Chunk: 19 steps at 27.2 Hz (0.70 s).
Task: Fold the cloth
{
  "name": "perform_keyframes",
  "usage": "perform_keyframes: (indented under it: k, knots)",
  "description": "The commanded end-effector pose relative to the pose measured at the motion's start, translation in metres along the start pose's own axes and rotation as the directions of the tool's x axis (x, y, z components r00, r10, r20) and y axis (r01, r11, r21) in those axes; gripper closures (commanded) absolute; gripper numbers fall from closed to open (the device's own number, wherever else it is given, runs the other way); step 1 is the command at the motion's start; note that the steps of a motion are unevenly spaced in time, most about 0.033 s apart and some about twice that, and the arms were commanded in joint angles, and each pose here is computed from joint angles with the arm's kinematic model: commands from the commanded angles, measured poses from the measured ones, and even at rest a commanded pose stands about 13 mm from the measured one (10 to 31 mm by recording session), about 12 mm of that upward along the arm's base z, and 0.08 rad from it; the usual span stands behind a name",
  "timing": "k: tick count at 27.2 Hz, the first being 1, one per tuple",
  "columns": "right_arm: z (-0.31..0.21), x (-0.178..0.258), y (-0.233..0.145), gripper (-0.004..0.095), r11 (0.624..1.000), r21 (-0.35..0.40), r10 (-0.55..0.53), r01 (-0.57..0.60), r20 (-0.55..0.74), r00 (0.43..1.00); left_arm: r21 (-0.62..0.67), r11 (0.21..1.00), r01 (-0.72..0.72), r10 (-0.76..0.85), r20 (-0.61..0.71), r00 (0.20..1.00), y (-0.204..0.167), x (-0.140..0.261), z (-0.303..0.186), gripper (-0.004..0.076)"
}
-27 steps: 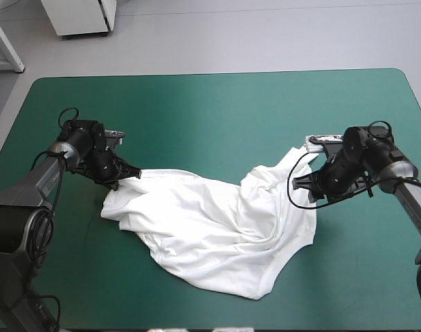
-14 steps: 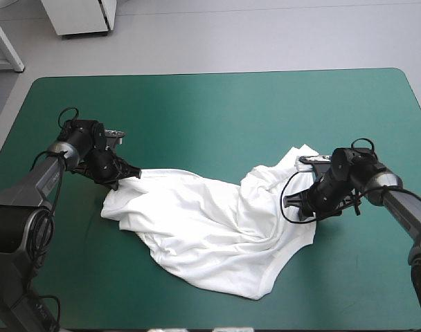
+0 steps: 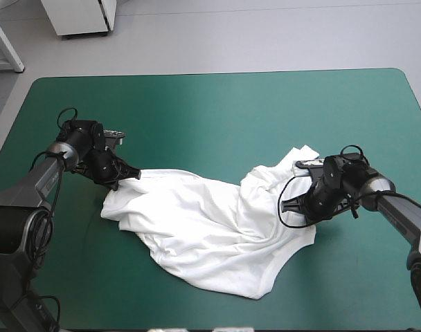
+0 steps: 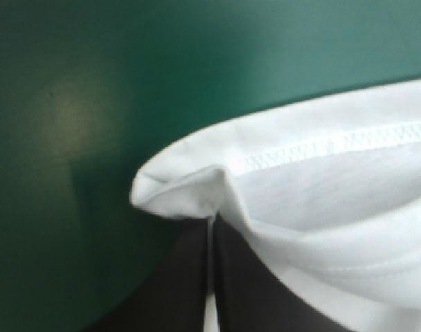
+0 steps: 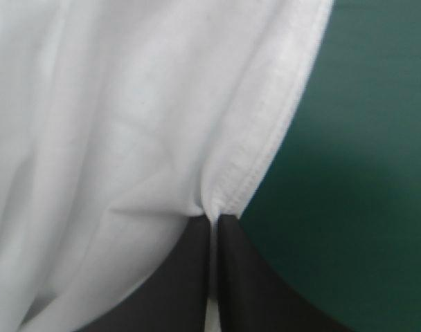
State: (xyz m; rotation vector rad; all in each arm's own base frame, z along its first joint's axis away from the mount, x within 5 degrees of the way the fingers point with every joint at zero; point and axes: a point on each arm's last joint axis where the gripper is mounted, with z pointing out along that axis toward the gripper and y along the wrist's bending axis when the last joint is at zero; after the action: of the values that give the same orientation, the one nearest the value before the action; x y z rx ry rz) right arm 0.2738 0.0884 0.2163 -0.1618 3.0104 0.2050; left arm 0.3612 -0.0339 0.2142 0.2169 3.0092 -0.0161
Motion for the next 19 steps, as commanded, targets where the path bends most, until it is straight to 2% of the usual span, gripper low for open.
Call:
perform_keyframes:
  k: [1, 6, 9, 15, 19]
  knots:
    - [-0.047, -0.007, 0.013, 0.0925, 0.998, -0.054, -0.011, 0.015, 0.078, 0.997, -0.005, 1.000, -0.018, 0.018, 0.067, 0.998, 0.000, 0.005, -0.042, 0.0733]
    - [-0.163, -0.013, 0.019, 0.0925, 0.996, 0.005, -0.086, 0.090, 0.326, 0.941, -0.037, 0.999, -0.021, 0.029, 0.241, 0.970, 0.000, 0.014, -0.138, 0.0733]
    - [-0.208, -0.008, 0.020, 0.0925, 0.995, 0.019, -0.099, 0.101, 0.444, 0.890, -0.039, 0.999, -0.010, 0.023, 0.357, 0.934, -0.001, 0.020, -0.187, 0.0733]
    - [-0.287, 0.005, 0.025, 0.0925, 0.992, 0.018, -0.107, 0.129, 0.670, 0.734, 0.017, 1.000, -0.024, 0.008, 0.633, 0.774, -0.009, 0.036, -0.282, 0.0733]
    - [-0.337, 0.021, 0.027, 0.0925, 0.984, 0.044, -0.139, 0.172, 0.794, 0.592, 0.038, 0.998, -0.054, 0.004, 0.779, 0.627, -0.015, 0.053, -0.338, 0.0733]
